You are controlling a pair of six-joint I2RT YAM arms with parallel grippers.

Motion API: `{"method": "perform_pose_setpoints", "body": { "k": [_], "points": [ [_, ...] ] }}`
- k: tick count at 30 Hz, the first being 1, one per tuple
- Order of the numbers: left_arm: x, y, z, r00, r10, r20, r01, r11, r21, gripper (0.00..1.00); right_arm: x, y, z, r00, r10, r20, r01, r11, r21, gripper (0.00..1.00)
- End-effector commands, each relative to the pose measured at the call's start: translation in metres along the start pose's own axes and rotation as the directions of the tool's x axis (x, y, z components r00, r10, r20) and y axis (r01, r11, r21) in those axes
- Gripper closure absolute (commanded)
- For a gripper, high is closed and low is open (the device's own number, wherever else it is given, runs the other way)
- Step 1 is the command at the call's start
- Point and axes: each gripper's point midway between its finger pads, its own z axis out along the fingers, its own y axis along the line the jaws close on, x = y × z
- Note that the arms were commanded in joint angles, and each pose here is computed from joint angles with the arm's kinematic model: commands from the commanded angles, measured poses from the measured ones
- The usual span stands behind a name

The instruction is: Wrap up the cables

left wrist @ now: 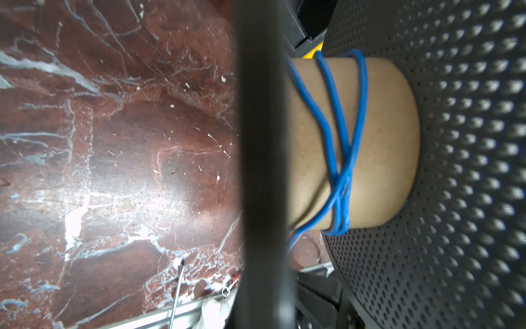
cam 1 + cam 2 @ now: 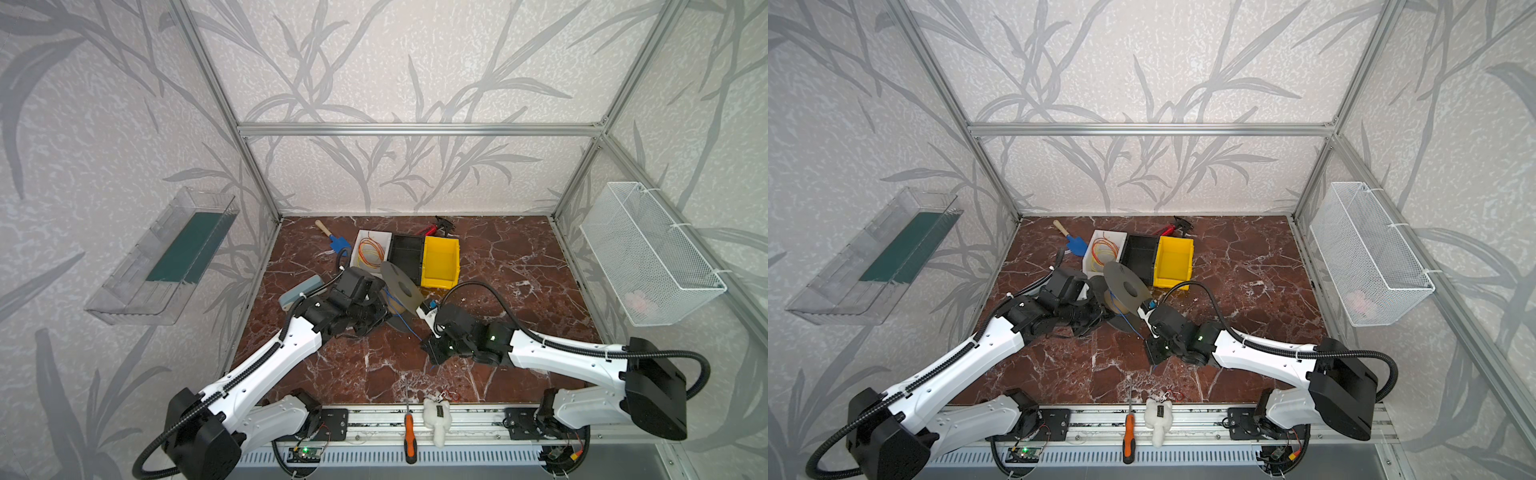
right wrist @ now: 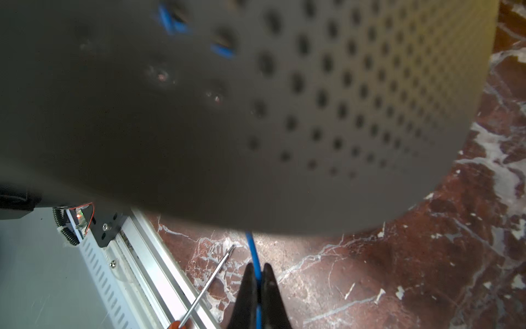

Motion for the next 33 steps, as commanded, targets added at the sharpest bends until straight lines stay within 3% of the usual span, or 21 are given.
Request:
{"method": "perform_pose_setpoints", "body": {
  "k": [1, 5, 15, 23, 26, 30, 33],
  "points": [
    [-0.019, -0.035, -0.028, 0.996, 0.042, 0.074, -0.053, 0.988, 0.148, 1.0, 0.044, -0.029, 0.012, 0.99, 0.031, -0.135, -0.025, 0.998, 0.049, 1.0],
    [-0.011, -0.026, -0.024, 0.997, 0.08, 0.016, -0.081, 0.989, 0.12, 1.0, 0.055, -0.033, 0.025, 0.989, 0.027, -0.142, -0.025, 0.999, 0.022, 1.0],
    [0.002, -0.008, -0.005, 0.991, 0.103, -0.086, -0.096, 0.992, 0.077, 1.0, 0.061, -0.035, 0.043, 0.993, -0.009, -0.121, 0.007, 1.0, -0.014, 0.83],
    [0.004, -0.003, -0.002, 0.989, 0.11, -0.102, -0.104, 0.993, 0.057, 1.0, 0.065, -0.03, 0.053, 0.993, -0.026, -0.113, 0.022, 0.999, -0.036, 0.78],
    [0.004, -0.003, -0.001, 0.988, 0.108, -0.106, -0.103, 0.993, 0.055, 1.0, 0.061, -0.029, 0.054, 0.995, -0.017, -0.102, 0.014, 0.999, -0.035, 0.82],
    [0.004, -0.002, -0.002, 0.989, 0.109, -0.102, -0.104, 0.993, 0.052, 1.0, 0.051, -0.025, 0.047, 0.998, -0.014, -0.066, 0.011, 0.999, -0.042, 1.0],
    [0.004, 0.0, -0.003, 0.989, 0.111, -0.098, -0.107, 0.993, 0.044, 1.0, 0.042, -0.023, 0.034, 0.999, -0.021, -0.025, 0.021, 0.999, -0.032, 1.0]
  ]
}}
